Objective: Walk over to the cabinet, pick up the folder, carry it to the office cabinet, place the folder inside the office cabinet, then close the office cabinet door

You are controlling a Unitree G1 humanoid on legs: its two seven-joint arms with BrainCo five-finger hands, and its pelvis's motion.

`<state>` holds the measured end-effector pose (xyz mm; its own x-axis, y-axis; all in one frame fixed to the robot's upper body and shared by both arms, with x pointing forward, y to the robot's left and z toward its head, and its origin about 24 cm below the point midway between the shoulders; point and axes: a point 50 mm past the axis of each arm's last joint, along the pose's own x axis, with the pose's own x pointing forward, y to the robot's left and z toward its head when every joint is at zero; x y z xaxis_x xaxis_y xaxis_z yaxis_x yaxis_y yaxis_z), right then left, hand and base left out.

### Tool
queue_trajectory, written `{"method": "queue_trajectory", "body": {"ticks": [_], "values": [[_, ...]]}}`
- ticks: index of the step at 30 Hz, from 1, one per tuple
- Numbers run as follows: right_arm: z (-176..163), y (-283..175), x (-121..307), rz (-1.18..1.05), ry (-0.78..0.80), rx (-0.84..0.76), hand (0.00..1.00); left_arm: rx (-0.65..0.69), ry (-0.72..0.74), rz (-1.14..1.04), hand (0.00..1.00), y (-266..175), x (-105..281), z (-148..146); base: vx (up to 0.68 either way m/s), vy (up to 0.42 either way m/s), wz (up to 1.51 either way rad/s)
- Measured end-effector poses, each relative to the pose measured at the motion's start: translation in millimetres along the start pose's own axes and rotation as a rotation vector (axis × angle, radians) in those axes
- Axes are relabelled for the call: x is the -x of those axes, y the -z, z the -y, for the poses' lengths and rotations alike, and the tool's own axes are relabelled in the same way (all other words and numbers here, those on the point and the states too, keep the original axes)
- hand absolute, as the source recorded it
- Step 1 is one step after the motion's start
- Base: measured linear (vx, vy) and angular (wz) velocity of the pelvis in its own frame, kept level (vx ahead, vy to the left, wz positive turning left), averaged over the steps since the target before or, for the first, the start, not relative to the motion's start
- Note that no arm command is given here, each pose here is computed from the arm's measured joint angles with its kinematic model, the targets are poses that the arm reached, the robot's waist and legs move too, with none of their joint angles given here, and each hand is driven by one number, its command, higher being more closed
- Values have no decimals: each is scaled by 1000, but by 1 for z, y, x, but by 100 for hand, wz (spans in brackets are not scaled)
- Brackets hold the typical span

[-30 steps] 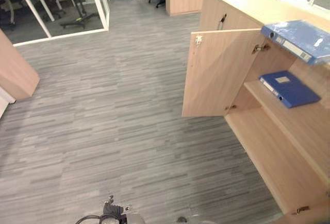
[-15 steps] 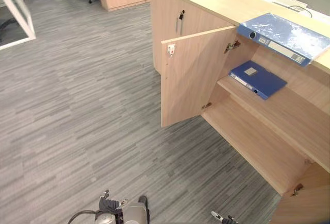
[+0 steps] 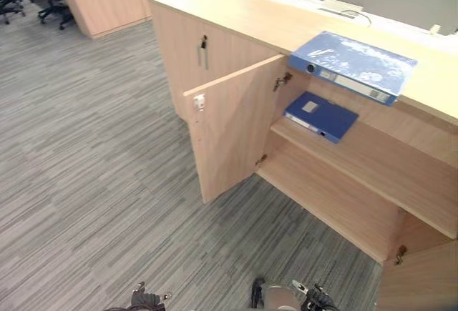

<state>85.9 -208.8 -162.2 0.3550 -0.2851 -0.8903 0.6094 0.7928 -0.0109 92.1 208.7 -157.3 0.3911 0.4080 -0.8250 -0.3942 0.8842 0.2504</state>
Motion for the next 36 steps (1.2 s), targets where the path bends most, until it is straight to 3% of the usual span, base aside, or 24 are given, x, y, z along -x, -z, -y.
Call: {"method": "queue_trajectory", "body": {"ticks": [2, 10, 14, 20, 25, 32, 36], "values": [[5, -3, 0, 13, 17, -38, 0, 39, 43, 1, 0, -3, 4, 21, 322, -242, -29], [35, 35, 10, -100, 112, -99, 0, 74, 96, 38, 0, -17, 6, 42, 146, -161, -9], [42, 41, 13, -112, 122, -89, 0, 148, 46, 69, 0, -19, 6, 24, 187, -110, -46], [12, 5, 2, -18, 14, 60, 0, 146, 14, 91, 0, -14, 8, 9, 289, 104, -132], [-10, -2, -1, -7, -44, 135, 0, 44, 52, 90, 0, -17, 4, 16, 249, 289, -107], [-13, 10, 0, -61, -46, 129, 0, -128, 75, 99, 0, -19, -1, 10, 199, 204, -44], [-9, 13, 0, -75, -36, 120, 0, -112, 91, 83, 0, -15, 0, 14, 13, 71, -61]]}}
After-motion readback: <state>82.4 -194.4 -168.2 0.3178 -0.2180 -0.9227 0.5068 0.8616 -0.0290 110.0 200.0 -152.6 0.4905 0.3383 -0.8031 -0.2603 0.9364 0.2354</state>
